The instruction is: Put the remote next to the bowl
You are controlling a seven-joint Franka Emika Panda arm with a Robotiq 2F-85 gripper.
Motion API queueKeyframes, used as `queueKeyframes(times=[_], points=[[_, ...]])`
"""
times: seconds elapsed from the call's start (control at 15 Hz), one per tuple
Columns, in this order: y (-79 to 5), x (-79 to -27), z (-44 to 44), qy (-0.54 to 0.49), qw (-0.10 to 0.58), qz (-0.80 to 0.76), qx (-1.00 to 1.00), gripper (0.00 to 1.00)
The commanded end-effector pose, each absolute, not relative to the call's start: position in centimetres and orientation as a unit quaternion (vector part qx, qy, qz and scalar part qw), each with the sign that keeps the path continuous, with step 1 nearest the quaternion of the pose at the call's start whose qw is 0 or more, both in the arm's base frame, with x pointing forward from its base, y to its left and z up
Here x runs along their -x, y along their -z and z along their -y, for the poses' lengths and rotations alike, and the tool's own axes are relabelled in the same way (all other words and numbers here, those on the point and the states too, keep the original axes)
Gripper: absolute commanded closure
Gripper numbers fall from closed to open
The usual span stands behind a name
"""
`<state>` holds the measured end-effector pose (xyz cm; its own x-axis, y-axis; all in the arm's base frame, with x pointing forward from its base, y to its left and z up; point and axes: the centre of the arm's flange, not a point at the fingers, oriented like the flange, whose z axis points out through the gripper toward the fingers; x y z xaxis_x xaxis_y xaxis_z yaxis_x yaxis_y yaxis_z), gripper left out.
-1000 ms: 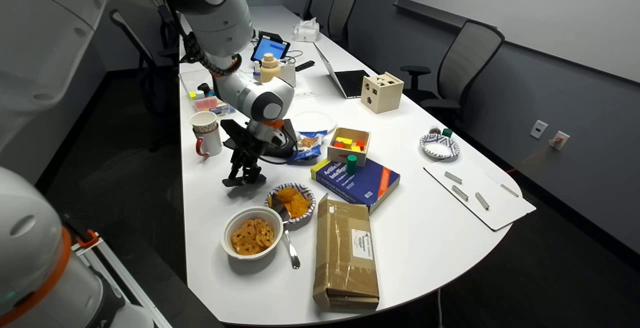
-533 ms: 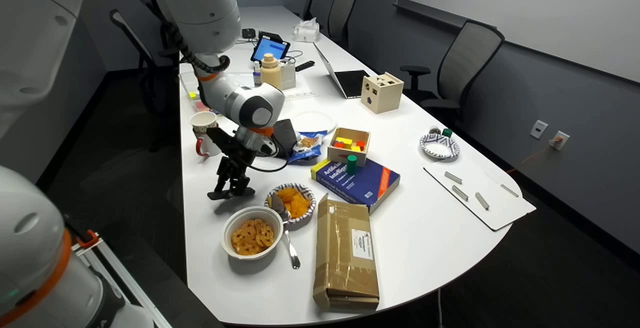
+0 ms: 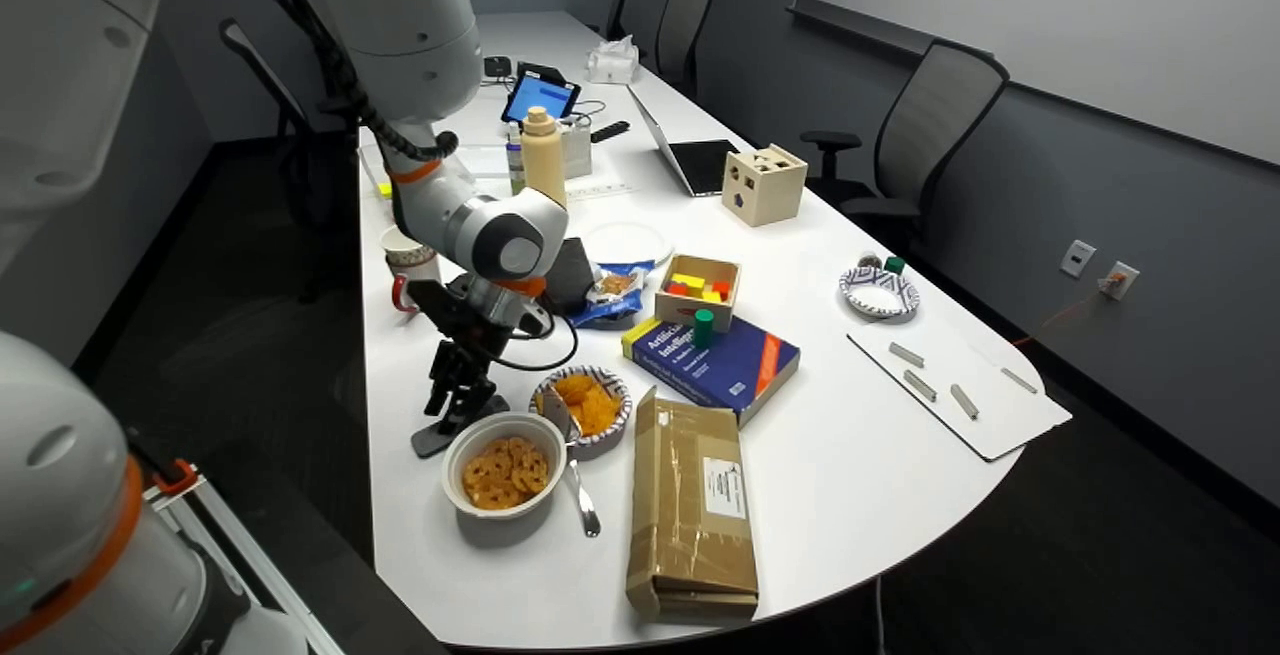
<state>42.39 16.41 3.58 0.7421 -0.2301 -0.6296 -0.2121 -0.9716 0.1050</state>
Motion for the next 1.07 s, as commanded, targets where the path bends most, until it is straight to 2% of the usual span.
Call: queueKeyframes(times=[0.0, 0.27, 0.73, 1.0], points=[[-3.9, -41.2, -15.2, 0.341, 0.018, 0.107, -0.934, 0.23], [-5.2, -41.2, -15.4, 0.341, 0.013, 0.096, -0.935, 0.00], [-13.3, -43.2, -17.7, 0.281, -0.015, 0.053, -0.958, 0.00], [-17.3, -44.5, -18.7, 0.216, 0.017, 0.049, -0.975, 0.00]])
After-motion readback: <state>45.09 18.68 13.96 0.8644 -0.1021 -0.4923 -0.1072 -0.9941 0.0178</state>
